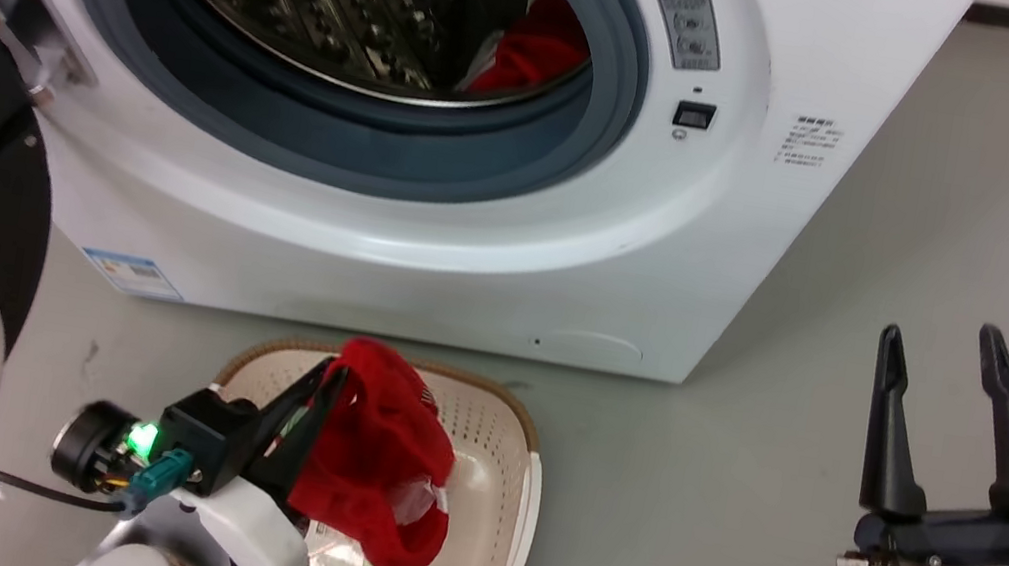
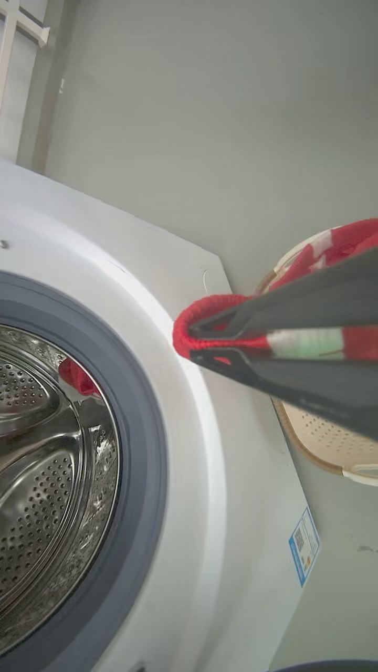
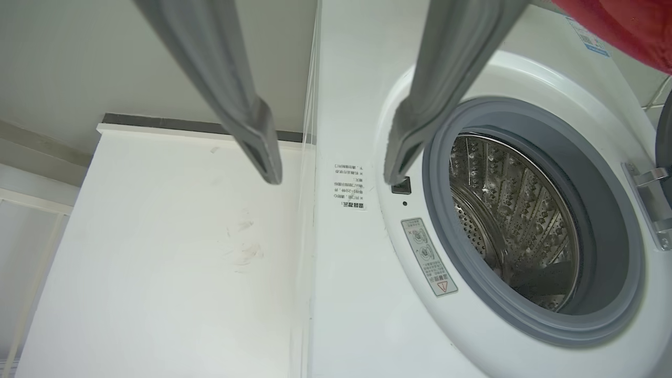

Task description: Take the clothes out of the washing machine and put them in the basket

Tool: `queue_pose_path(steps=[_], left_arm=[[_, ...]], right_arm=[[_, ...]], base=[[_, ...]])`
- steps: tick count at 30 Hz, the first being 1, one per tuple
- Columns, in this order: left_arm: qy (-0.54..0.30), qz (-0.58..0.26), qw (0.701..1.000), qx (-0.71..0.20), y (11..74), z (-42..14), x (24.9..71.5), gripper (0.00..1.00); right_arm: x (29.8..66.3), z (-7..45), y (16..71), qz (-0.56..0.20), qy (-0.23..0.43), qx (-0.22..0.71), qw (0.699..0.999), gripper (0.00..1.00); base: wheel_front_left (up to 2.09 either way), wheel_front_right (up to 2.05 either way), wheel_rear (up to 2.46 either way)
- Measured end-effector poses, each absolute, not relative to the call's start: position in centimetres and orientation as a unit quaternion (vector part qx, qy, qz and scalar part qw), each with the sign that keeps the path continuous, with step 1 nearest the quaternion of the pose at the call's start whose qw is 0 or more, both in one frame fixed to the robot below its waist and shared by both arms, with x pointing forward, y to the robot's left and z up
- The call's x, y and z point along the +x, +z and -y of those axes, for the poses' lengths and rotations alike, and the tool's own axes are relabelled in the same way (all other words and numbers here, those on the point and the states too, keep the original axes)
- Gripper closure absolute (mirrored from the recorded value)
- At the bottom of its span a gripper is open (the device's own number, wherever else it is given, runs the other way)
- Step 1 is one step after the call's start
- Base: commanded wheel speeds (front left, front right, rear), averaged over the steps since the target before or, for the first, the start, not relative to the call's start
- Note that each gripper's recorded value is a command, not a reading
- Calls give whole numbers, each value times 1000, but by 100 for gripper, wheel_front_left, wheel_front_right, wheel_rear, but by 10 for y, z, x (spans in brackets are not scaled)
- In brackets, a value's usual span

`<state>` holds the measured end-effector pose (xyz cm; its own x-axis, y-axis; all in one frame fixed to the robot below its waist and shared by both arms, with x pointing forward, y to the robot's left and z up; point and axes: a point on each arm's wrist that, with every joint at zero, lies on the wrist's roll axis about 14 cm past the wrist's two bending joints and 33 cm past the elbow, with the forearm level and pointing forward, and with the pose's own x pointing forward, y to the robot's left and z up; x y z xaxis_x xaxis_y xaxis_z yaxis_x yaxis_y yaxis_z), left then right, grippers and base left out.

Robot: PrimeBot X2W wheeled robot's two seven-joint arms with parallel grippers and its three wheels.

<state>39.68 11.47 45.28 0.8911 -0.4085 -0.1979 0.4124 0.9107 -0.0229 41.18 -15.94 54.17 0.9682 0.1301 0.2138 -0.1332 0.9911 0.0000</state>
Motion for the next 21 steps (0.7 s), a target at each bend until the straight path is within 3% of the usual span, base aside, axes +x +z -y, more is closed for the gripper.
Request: queue_pose_path(steps=[10,21], left_arm=[[-213,-253,944,-24,327,-102,408,100],[-215,-403,890,-8,208,-96,420,100]], right_arm=[[448,170,516,86,53,0,995,0],[486,185,464,45,35,-1,998,0]], base=[[0,0,0],[0,0,0]])
